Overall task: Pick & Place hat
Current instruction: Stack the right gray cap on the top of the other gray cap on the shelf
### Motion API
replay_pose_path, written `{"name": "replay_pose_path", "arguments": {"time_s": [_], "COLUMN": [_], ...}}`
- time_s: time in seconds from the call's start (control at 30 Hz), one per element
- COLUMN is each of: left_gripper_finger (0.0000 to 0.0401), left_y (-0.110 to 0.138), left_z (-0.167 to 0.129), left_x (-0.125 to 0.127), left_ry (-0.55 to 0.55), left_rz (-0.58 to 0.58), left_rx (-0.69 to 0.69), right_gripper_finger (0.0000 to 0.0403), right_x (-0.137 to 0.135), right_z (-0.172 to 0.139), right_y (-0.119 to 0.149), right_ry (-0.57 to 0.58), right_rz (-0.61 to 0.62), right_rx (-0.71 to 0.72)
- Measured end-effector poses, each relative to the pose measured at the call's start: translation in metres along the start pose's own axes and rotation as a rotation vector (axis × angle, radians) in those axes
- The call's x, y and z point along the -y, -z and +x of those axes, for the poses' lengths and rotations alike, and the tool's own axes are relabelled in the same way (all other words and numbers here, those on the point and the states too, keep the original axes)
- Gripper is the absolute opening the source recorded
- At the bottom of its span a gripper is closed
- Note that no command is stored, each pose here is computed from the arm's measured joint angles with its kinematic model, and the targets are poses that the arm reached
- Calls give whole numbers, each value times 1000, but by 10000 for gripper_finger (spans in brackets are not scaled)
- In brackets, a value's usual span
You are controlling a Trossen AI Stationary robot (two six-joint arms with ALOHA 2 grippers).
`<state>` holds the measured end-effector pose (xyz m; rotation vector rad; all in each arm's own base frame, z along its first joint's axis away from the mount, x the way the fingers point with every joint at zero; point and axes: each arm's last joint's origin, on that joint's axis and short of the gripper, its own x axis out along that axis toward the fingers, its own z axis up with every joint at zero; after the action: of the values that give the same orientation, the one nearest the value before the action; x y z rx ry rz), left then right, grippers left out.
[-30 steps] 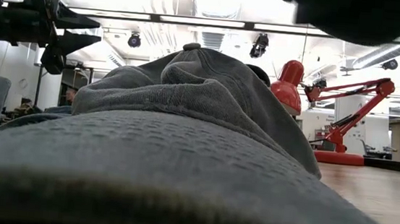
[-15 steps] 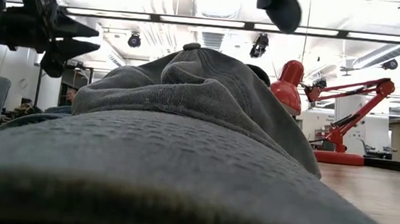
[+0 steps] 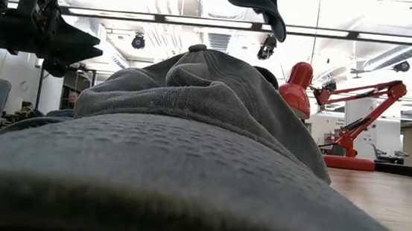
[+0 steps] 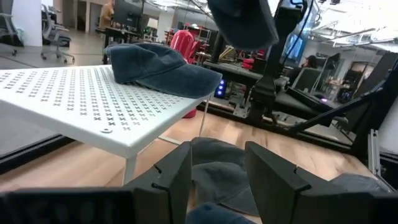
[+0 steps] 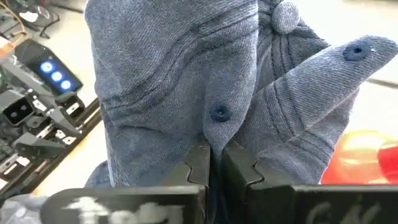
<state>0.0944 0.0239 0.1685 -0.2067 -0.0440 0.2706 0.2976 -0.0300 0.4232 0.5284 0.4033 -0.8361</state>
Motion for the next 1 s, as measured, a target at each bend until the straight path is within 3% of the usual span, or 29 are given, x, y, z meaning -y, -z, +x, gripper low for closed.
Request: {"name": "replay_pose_path", "arguments": {"time_s": [0.23,0.47,0.67,0.83,1.0], "left_gripper_finger": [152,152,152,151,152], "left_y": [0,-1,-2,-2,-2], "left_z": [0,0,0,0,0], "left_x": [0,0,0,0,0], "left_ry": [0,0,1,2,2], "left_rz": [-6,-7,-8,-21,-22], "left_rx": [-1,15,24,26,26], "right_gripper_finger": [13,13,13,13,13], "right_x": [18,18,12,17,13], "right_z": [13,16,50,72,81], "right_y": [-15,-17,-20,-43,-69], "right_ry": [22,28,63,160,156], "right_rz": [27,27,-13,-6,26], "right_rx": [-29,-15,14,-48,-119]}}
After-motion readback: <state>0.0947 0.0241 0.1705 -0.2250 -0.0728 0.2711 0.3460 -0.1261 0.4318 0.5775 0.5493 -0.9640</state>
